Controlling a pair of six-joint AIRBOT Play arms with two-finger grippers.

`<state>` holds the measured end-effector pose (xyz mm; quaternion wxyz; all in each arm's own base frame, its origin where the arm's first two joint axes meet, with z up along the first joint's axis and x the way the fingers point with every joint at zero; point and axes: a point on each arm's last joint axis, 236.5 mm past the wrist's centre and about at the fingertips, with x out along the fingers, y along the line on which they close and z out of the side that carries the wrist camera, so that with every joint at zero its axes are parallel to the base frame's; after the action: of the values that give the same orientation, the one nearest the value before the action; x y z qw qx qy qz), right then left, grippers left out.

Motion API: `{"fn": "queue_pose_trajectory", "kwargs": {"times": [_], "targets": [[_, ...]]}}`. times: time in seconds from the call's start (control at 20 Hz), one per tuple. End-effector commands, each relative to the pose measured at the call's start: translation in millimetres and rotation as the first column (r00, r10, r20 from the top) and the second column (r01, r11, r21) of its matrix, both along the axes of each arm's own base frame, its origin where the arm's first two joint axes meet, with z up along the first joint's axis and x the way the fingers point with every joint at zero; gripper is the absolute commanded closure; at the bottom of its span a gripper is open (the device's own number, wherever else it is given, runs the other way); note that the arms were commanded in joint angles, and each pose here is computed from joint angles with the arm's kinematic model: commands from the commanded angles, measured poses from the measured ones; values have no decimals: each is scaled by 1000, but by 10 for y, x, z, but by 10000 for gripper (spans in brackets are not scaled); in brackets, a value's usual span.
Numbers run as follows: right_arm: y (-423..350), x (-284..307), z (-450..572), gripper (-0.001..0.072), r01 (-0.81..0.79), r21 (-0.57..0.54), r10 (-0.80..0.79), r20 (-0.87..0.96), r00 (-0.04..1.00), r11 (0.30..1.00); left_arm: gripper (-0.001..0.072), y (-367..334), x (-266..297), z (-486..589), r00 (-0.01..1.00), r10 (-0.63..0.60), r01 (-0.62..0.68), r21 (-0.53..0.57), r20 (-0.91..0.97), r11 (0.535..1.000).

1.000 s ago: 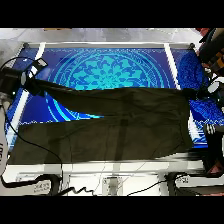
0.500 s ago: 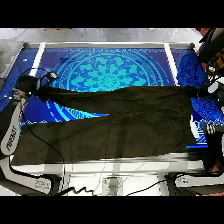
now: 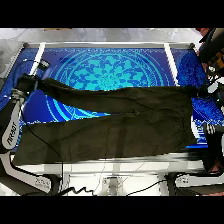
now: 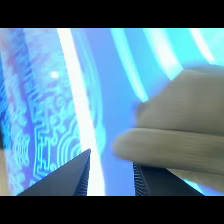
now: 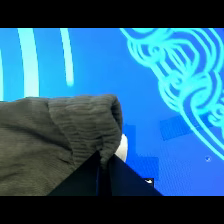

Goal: Fold the clothes and pants, and hang the long-sleeved shirts on hangers.

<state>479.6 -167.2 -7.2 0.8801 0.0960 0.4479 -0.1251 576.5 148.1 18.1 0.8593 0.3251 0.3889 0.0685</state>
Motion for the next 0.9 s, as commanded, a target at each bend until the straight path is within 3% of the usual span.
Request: {"fn": "queue_pose_trajectory", "kwargs": {"times": [0.0, 0.15, 0.4, 0.65, 0.85], "targets": [[4, 0, -2, 682, 0, 1, 0, 0, 1000, 1000, 168, 297, 92, 276, 968, 184, -153, -179, 170, 972], [1, 0, -1, 682, 0, 1, 0, 0, 1000, 1000, 145, 450, -21, 271, 944, 289, -245, -248, 160, 937], [3, 0, -1, 682, -1, 1, 1, 0, 1000, 1000, 148, 649, -554, -170, 867, 494, -484, -358, -70, 799], [-8, 22, 16, 682, 1, -4, -1, 11, 1000, 1000, 148, 331, -680, -509, 846, 463, -513, -638, -263, 575], [-17, 44, 33, 682, 3, -7, -3, 24, 1000, 1000, 147, 269, -598, -771, 851, 443, -510, -647, -282, 567]]}}
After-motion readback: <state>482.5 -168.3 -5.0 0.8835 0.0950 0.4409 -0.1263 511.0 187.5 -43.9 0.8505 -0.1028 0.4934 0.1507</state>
